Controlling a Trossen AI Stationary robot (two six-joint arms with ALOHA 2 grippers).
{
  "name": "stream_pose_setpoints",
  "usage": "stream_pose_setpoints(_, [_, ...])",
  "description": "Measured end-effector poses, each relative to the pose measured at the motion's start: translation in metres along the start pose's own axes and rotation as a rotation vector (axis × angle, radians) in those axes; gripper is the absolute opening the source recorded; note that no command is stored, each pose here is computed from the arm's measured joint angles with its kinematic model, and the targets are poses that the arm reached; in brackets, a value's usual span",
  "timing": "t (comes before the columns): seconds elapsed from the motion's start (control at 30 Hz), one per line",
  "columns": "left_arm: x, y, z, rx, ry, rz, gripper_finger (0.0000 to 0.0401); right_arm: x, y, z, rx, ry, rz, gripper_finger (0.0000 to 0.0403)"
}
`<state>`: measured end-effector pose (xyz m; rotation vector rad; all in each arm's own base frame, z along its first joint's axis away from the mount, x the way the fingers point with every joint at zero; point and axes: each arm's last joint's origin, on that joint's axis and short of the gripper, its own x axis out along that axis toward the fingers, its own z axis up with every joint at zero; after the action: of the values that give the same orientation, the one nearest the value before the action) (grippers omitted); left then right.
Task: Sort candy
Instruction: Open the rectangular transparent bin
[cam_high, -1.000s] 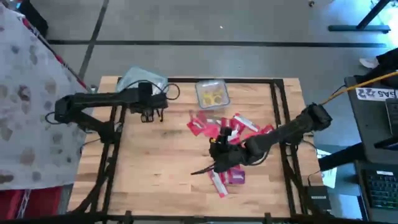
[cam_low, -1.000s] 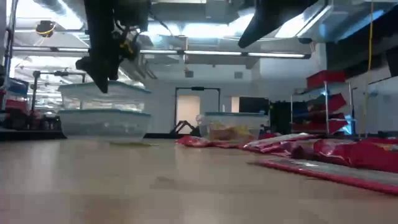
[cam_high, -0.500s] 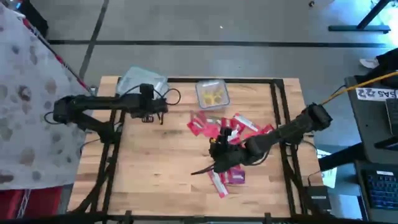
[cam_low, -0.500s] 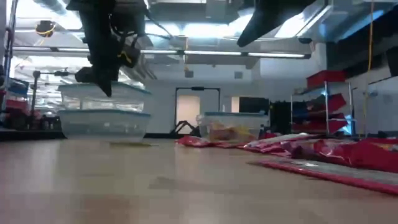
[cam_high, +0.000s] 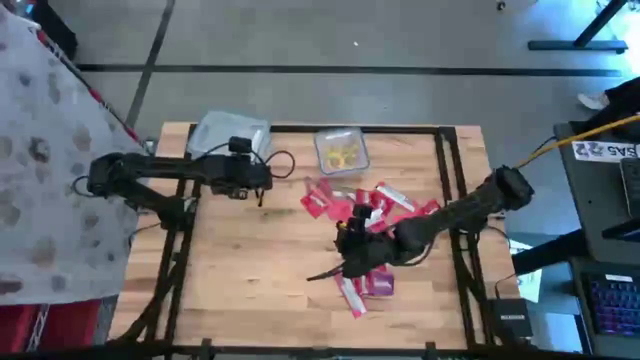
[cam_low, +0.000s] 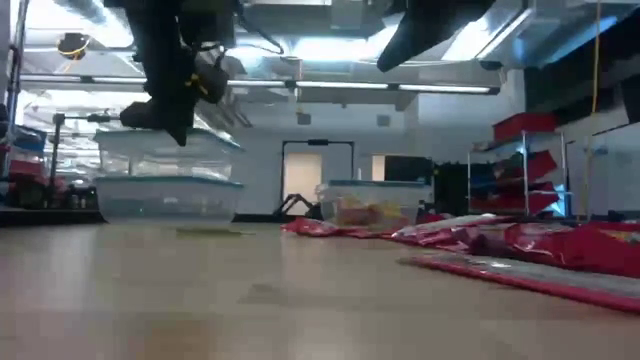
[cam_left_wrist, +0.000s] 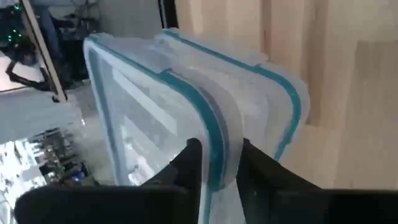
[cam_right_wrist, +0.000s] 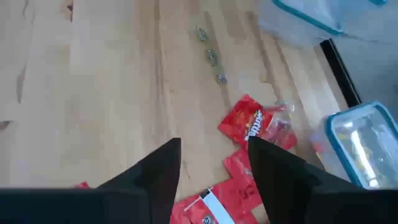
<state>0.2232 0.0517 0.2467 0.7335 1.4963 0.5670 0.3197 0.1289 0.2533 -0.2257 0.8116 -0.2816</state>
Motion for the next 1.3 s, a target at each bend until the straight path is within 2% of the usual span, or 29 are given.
stream_pose_setpoints(0.3, [-0.037,0.007,0.009,-0.003,-0.089,0.081,0.0052,0.000,0.000,0.000,0.000,-0.001,-0.005,0.0175])
stream_pose_setpoints(0.47, [-0.064,0.004,0.015,-0.038,-0.186,0.107,0.0052,-0.002,-0.002,-0.001,0.000,0.002,-0.042,0.0175])
stream_pose_setpoints(0.67, [-0.105,-0.012,0.021,-0.064,-0.365,0.072,0.0052,-0.031,-0.013,-0.006,0.036,-0.018,-0.145,0.0175])
stream_pose_setpoints(0.9, [-0.142,-0.061,0.034,-0.082,-0.552,-0.087,0.0050,-0.076,-0.017,-0.008,0.106,-0.147,-0.172,0.0175])
stream_pose_setpoints(1.17, [-0.166,-0.143,0.058,0.036,-0.682,-0.118,0.0050,-0.091,-0.011,-0.009,0.124,-0.208,-0.147,0.0175])
stream_pose_setpoints(1.3, [-0.174,-0.181,0.067,0.039,-0.756,-0.117,0.0050,-0.091,-0.011,-0.008,0.149,-0.207,-0.139,0.0175])
